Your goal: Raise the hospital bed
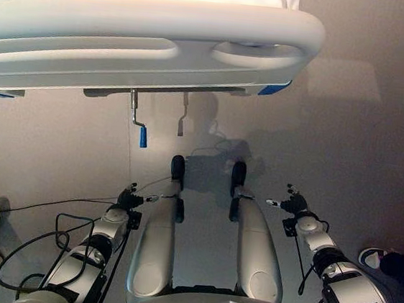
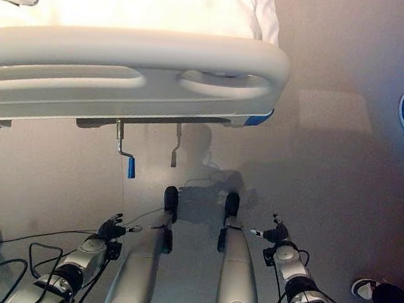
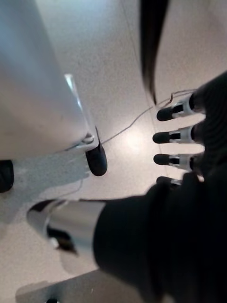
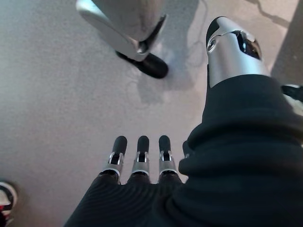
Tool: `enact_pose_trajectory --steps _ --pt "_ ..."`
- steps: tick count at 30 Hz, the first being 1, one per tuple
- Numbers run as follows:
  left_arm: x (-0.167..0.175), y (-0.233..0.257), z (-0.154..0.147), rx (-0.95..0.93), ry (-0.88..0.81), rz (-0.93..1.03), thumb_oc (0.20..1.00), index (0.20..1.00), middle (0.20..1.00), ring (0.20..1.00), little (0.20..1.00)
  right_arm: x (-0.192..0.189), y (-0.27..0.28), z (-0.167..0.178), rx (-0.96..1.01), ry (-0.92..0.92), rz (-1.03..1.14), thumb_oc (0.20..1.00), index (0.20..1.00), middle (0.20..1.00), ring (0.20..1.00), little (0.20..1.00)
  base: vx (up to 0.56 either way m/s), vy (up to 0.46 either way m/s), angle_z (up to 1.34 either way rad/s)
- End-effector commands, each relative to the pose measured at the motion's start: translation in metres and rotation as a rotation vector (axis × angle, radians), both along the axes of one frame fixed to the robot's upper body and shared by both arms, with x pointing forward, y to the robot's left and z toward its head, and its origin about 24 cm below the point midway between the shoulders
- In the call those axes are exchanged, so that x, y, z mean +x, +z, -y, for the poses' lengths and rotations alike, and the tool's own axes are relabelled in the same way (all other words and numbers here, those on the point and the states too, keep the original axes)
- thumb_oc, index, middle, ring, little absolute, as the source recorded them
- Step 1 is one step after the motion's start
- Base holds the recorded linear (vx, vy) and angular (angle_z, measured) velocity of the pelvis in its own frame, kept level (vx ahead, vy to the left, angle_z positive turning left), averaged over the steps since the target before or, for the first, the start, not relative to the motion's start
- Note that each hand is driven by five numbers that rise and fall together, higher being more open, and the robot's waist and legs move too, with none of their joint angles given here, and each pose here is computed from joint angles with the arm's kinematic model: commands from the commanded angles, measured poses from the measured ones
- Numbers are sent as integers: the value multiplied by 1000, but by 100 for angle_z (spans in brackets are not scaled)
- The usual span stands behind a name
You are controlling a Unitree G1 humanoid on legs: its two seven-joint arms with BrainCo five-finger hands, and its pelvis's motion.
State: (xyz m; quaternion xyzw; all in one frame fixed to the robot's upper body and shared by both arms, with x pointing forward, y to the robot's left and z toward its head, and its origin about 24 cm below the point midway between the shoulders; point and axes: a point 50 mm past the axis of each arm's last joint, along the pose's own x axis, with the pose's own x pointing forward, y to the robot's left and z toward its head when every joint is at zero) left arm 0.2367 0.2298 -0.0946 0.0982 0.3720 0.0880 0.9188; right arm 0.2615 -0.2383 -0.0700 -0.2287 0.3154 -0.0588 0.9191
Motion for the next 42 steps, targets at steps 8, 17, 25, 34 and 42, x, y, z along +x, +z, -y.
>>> enact_pose_trajectory --steps 8,17,25,34,42 --pt "21 23 -13 -36 102 133 1000 1000 1000 1000 1000 -11 9 23 -32 -27 67 1000 1000 1000 1000 1000 -26 0 0" --pt "63 73 -36 -112 217 326 1000 1000 1000 1000 1000 3 27 18 2 -4 162 1000 1000 1000 1000 1000 8 2 -1" --pt "83 107 -51 -151 259 442 1000 1000 1000 1000 1000 8 36 13 39 10 215 1000 1000 1000 1000 1000 14 -5 -6" --pt "98 142 -61 -172 277 557 1000 1000 1000 1000 1000 11 50 6 85 26 305 1000 1000 1000 1000 1000 0 0 0" --pt "108 165 -63 -177 280 628 1000 1000 1000 1000 1000 11 56 4 90 38 336 1000 1000 1000 1000 1000 3 1 -4"
